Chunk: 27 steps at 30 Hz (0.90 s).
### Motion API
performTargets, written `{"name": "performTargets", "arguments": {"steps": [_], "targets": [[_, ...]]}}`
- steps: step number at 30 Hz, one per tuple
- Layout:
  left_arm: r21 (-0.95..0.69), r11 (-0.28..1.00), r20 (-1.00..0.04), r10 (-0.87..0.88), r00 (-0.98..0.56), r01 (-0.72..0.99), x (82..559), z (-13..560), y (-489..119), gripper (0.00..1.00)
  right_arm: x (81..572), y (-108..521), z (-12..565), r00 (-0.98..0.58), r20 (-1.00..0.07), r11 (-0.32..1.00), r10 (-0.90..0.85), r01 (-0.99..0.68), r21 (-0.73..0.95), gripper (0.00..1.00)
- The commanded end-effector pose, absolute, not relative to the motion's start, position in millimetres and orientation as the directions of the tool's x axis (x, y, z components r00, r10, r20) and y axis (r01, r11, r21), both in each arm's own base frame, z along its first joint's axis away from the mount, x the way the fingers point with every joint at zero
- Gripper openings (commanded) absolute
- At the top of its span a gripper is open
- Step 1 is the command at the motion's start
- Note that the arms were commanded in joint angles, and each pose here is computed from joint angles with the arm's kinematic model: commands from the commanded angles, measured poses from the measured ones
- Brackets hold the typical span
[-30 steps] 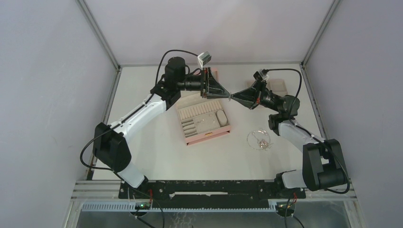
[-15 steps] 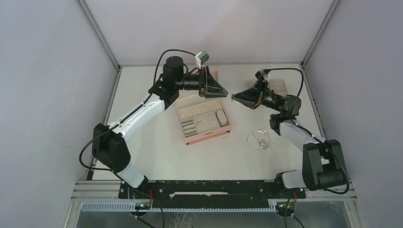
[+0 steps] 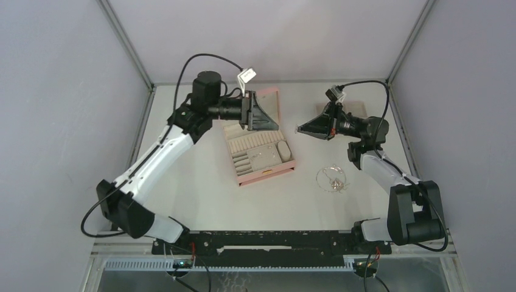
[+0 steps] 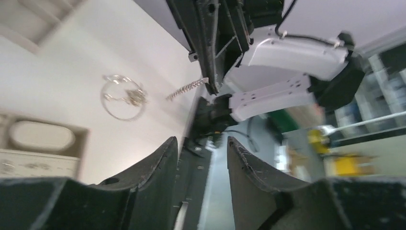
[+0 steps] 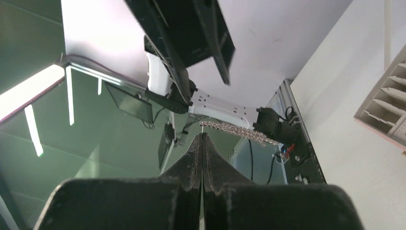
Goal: Organize the mixed jewelry
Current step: Pick up the jewelry from the center of the board.
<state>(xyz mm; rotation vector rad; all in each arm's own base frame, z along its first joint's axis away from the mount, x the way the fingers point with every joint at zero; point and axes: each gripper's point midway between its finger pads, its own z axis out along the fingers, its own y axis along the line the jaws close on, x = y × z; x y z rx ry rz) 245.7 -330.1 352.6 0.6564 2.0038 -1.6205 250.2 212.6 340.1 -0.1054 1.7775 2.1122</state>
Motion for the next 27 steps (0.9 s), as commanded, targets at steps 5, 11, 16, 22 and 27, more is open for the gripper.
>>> {"name": "performTargets", "arguments": {"steps": [5,11,16,22,27], "targets": [[-0.022,0.052,-0.993,0.113,-0.028,0.998,236.8,373.9,-305.9,0.47,220.9,213.2,344.6,-0.901,-0.431,-0.099,0.061,-0.435,0.895,0.00],[0.386,-0.006,-0.917,0.105,0.385,0.922,261.4,366.1,-310.7,0.50,214.1,217.2,342.9,-0.909,-0.418,-0.087,0.011,-0.417,0.905,0.00],[0.403,-0.207,-0.910,0.009,0.414,0.891,252.4,375.8,-324.0,0.51,210.9,217.8,343.7,-0.905,-0.425,-0.083,-0.022,-0.422,0.903,0.00],[0.420,-0.355,-0.906,-0.118,0.406,0.835,219.9,384.6,-324.4,0.54,204.8,220.6,343.2,-0.900,-0.433,-0.087,-0.047,-0.428,0.899,0.00],[0.379,-0.420,-0.925,-0.151,0.349,0.824,202.7,391.1,-323.8,0.55,199.9,222.7,341.4,-0.897,-0.436,-0.092,-0.075,-0.429,0.898,0.00]]}}
